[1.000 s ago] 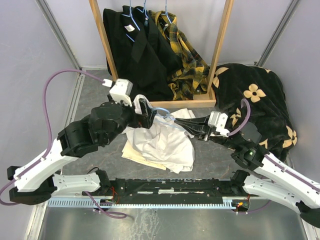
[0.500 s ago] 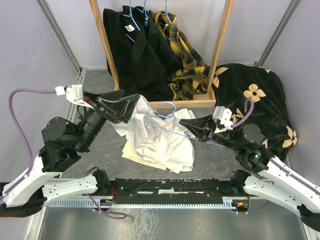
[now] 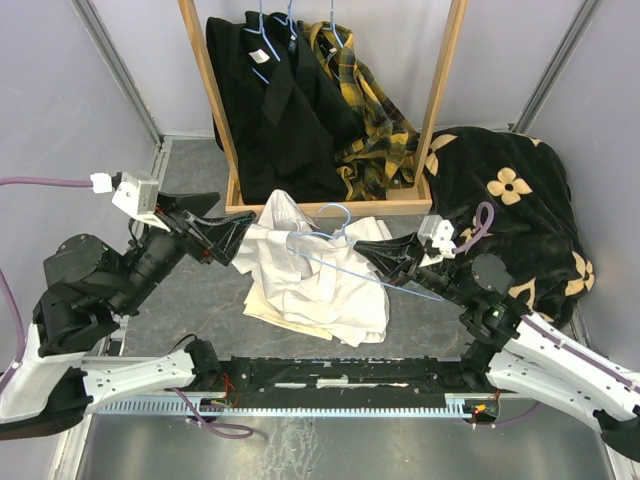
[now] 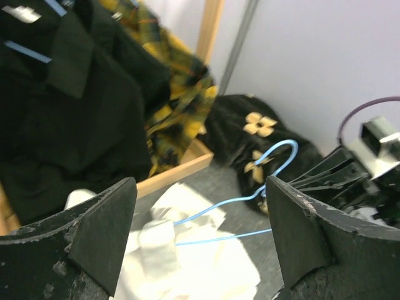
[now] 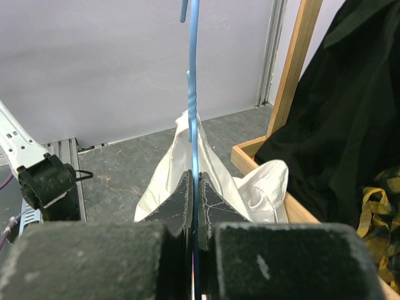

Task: Place the shirt on the hanger
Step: Hang the shirt on the hanger.

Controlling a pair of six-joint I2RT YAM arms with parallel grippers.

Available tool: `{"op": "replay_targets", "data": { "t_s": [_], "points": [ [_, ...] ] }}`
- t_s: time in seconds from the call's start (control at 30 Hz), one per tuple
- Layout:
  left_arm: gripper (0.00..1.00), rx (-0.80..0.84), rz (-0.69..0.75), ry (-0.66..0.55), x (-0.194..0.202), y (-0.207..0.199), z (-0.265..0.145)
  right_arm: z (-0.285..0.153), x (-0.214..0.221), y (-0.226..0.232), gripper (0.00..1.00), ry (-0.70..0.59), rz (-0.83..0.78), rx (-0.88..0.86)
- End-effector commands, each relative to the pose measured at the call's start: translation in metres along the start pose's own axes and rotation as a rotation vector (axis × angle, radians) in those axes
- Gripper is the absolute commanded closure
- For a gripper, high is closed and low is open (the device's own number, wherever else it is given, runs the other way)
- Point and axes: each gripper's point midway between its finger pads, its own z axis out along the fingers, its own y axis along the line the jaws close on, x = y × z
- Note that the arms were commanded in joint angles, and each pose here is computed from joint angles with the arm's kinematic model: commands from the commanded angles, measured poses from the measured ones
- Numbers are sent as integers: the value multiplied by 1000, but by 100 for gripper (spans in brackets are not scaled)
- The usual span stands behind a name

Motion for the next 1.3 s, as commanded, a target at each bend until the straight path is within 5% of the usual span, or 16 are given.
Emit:
{"op": "replay_targets", "data": {
  "t_s": [0.0,0.17,0.67,0.9,1.27],
  "points": [
    [12,-225,117,177,41,46,-11,6,-23,-7,100,-123,33,40],
    [5,-312,133,265,88,60,-5,13,-9,-9,100,-112,81,50],
    [5,99,522,318,145,11,41,16,-3,-3,100,-77,118,19],
    [12,220,670,337,172,1,54,18,-1,0,100,-60,131,6],
    [40,175,928,252,185,24,63,20,3,7,100,-39,164,-27]
  ]
}}
